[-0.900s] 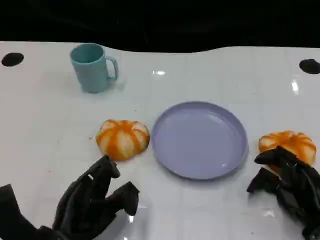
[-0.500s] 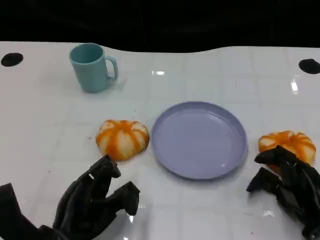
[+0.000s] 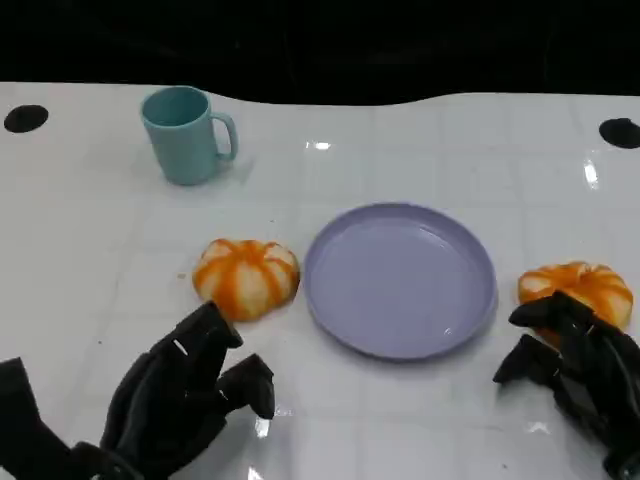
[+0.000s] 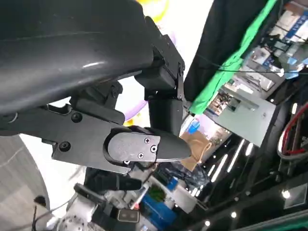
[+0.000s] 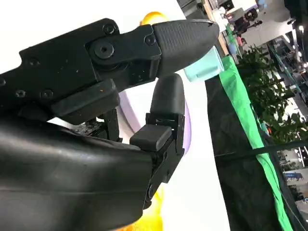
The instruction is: Grasp the bread from the table and place it into the plate.
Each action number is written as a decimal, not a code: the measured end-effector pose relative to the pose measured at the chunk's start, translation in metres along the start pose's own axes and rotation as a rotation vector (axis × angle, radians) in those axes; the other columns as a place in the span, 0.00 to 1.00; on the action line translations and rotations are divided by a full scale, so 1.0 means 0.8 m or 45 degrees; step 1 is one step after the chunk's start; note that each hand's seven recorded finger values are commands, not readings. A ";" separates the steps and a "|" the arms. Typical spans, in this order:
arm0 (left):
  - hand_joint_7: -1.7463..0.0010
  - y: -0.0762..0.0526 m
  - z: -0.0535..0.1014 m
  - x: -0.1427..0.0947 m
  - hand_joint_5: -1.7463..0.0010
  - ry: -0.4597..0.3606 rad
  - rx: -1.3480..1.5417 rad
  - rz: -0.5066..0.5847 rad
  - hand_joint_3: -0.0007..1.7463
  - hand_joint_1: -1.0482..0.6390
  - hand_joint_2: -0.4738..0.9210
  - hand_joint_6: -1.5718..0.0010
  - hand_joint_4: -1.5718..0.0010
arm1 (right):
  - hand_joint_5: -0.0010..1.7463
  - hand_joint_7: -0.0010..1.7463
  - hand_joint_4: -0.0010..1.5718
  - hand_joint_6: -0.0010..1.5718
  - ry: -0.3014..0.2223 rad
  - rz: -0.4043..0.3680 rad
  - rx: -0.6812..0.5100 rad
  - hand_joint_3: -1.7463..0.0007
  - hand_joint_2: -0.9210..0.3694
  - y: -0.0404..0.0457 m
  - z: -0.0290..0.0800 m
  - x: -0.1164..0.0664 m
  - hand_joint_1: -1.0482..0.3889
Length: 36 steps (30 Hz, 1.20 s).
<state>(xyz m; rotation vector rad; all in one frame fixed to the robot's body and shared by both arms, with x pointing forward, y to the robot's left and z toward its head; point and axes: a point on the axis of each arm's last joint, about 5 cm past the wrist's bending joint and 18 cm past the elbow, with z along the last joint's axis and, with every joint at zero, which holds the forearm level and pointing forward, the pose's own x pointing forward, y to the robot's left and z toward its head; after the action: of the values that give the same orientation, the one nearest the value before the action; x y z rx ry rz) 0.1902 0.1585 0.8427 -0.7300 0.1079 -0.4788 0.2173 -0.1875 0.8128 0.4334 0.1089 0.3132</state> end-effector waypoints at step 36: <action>0.99 -0.058 0.115 0.064 0.95 -0.041 2.507 -0.105 0.00 0.30 0.91 0.91 1.00 | 0.88 0.68 0.43 0.40 -0.013 -0.003 -0.010 0.86 0.00 0.000 0.000 0.001 0.36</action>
<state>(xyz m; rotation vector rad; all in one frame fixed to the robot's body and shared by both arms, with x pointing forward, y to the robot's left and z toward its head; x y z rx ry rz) 0.2420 0.1618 0.9457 1.1923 -0.4071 -0.4274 0.2180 -0.1868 0.8126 0.4268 0.0980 0.3088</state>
